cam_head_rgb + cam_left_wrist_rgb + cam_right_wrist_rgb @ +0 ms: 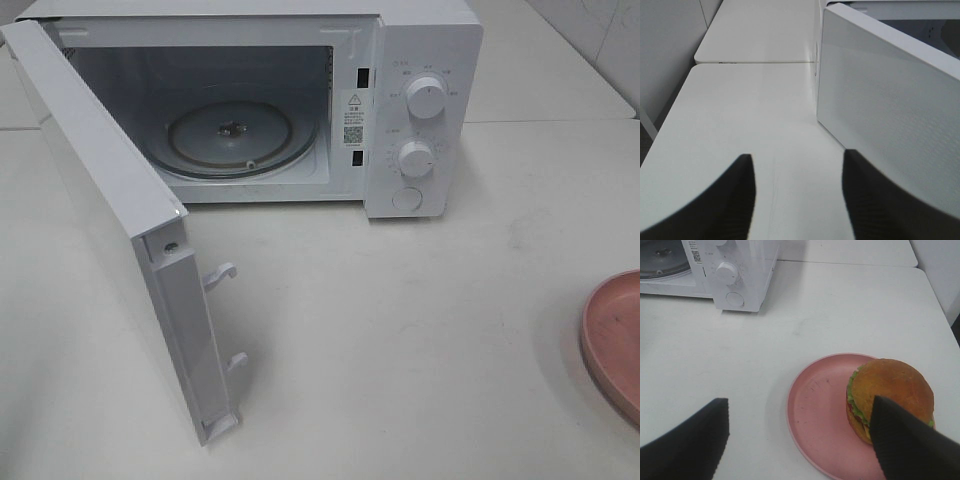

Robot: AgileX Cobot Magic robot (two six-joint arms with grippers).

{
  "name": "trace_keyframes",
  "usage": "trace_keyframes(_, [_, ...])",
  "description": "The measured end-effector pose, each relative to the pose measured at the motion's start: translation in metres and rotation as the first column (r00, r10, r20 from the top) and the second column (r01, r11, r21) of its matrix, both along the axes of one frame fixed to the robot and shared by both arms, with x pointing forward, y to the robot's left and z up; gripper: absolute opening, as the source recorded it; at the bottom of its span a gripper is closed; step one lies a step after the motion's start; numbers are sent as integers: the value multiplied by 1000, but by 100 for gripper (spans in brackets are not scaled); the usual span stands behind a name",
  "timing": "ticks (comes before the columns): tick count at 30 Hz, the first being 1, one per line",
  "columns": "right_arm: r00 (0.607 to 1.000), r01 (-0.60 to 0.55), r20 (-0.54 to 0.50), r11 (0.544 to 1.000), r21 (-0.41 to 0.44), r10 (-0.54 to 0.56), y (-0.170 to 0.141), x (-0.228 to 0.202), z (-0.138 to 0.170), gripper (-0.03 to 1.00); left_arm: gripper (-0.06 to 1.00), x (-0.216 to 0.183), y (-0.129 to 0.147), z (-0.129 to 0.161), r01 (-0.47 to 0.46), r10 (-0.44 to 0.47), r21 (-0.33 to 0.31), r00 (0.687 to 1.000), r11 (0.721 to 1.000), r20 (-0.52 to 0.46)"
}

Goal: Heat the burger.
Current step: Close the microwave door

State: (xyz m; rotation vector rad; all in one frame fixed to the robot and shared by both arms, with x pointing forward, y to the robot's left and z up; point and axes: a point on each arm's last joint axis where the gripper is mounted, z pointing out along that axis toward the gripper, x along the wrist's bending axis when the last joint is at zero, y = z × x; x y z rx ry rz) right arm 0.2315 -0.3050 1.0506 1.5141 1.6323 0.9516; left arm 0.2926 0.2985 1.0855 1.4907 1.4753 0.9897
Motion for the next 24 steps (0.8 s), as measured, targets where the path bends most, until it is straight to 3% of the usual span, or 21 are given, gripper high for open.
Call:
trace_keyframes(1, [1000,0,0,1000,0,0,0,0,0,75,46,0,0,0,0,0,0,1000,1000,0])
trace_keyframes(2, [1000,0,0,1000,0,0,0,0,0,75,32,11,1,-3,-4,4,-2,1000,1000,-13])
trace_keyframes(3, [1000,0,0,1000,0,0,0,0,0,75,23,17,1,-6,-7,7,-3,1000,1000,-19])
trace_keyframes(4, [1000,0,0,1000,0,0,0,0,0,75,23,17,1,-6,-7,7,-3,1000,1000,-19])
trace_keyframes(5, [1000,0,0,1000,0,0,0,0,0,75,9,28,2,-10,-13,12,-4,1000,1000,-24])
trace_keyframes(8, [1000,0,0,1000,0,0,0,0,0,75,0,47,4,-18,-24,24,-6,1000,1000,-16])
trace_keyframes(20, [1000,0,0,1000,0,0,0,0,0,75,0,107,13,-48,-85,83,4,977,996,195])
trace_keyframes(24, [1000,0,0,1000,0,0,0,0,0,75,0,127,13,-67,-71,56,51,966,996,251])
